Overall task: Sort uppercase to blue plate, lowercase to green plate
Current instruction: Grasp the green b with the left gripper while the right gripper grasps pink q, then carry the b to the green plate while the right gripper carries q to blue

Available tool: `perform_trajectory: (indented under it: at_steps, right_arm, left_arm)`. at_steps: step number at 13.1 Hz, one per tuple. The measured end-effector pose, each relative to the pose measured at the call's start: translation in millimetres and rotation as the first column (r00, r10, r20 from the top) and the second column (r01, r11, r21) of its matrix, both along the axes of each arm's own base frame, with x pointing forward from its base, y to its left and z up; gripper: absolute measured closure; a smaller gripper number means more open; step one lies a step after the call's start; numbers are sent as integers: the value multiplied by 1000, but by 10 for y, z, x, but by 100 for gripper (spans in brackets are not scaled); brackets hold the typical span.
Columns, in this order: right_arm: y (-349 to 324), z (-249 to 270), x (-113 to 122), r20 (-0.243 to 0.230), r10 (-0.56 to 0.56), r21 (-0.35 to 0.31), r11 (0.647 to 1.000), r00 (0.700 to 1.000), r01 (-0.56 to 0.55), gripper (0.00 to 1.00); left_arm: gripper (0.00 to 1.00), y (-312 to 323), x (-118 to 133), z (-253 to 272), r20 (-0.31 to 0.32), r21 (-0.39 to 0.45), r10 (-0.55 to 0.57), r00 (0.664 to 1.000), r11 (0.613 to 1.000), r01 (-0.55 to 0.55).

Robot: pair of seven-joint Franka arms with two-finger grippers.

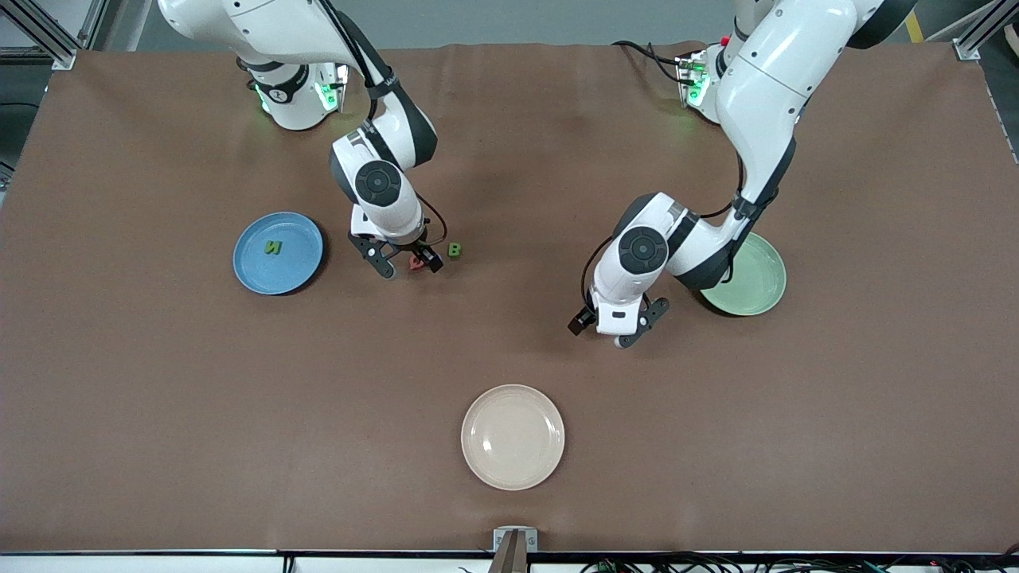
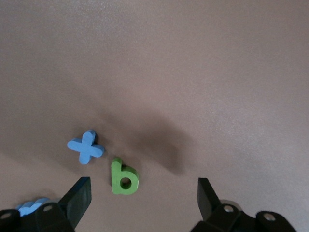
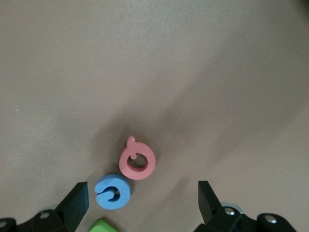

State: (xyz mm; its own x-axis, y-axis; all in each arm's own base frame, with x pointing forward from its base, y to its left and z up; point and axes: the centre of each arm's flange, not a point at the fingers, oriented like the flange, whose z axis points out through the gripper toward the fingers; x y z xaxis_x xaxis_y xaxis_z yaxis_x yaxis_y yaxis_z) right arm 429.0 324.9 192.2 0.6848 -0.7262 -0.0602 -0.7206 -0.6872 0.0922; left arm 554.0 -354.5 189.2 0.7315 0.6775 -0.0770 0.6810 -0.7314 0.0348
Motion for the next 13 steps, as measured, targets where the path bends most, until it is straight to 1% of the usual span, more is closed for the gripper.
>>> perform_trajectory:
  at_steps: [1, 2, 3, 4, 6, 7, 8, 10, 11, 13]
  right_arm:
    - [-10, -15, -13, 0, 8, 0, 1000, 1000, -8, 0]
    - [-23, -20, -11, 0, 12, -1, 1000, 1000, -12, 0]
    - [-37, -23, -5, 0, 13, -1, 1000, 1000, -13, 0]
    - [-47, -25, -1, 0, 13, -2, 1000, 1000, -13, 0]
    - [-58, -30, -1, -1, 13, -4, 1000, 1000, -13, 2]
    - [-68, -38, 0, -1, 12, -5, 1000, 1000, -12, 2]
    - [-81, -56, 6, 2, 10, -5, 1000, 1000, -10, 3]
    - [-101, -163, 13, 13, 7, -5, 1000, 1000, -7, 5]
    - [-101, -208, 20, 21, 7, -3, 1000, 1000, -7, 9]
    - [-107, -236, 22, 23, 6, -3, 1000, 1000, -6, 10]
  left_arm:
    - [7, 2, 1, -18, -5, 4, 0, 1000, 1000, 0]
    - [9, 9, -2, -32, -9, 7, 4, 1000, 1000, -4]
    - [16, 17, -1, -39, -11, 10, 9, 1000, 1000, -8]
    - [16, 23, -3, -49, -14, 12, 11, 1000, 1000, -11]
    - [29, 28, -17, -87, -22, 17, 11, 1000, 1000, -11]
    - [30, 29, -24, -106, -25, 18, 11, 1000, 1000, -11]
    - [34, 31, -29, -125, -28, 19, 11, 1000, 1000, -11]
    - [36, 35, -37, -147, -32, 21, 11, 999, 1000, -10]
    - [37, 38, -47, -159, -35, 23, 11, 999, 1000, -10]
    - [37, 41, -55, -168, -37, 24, 10, 999, 1000, -9]
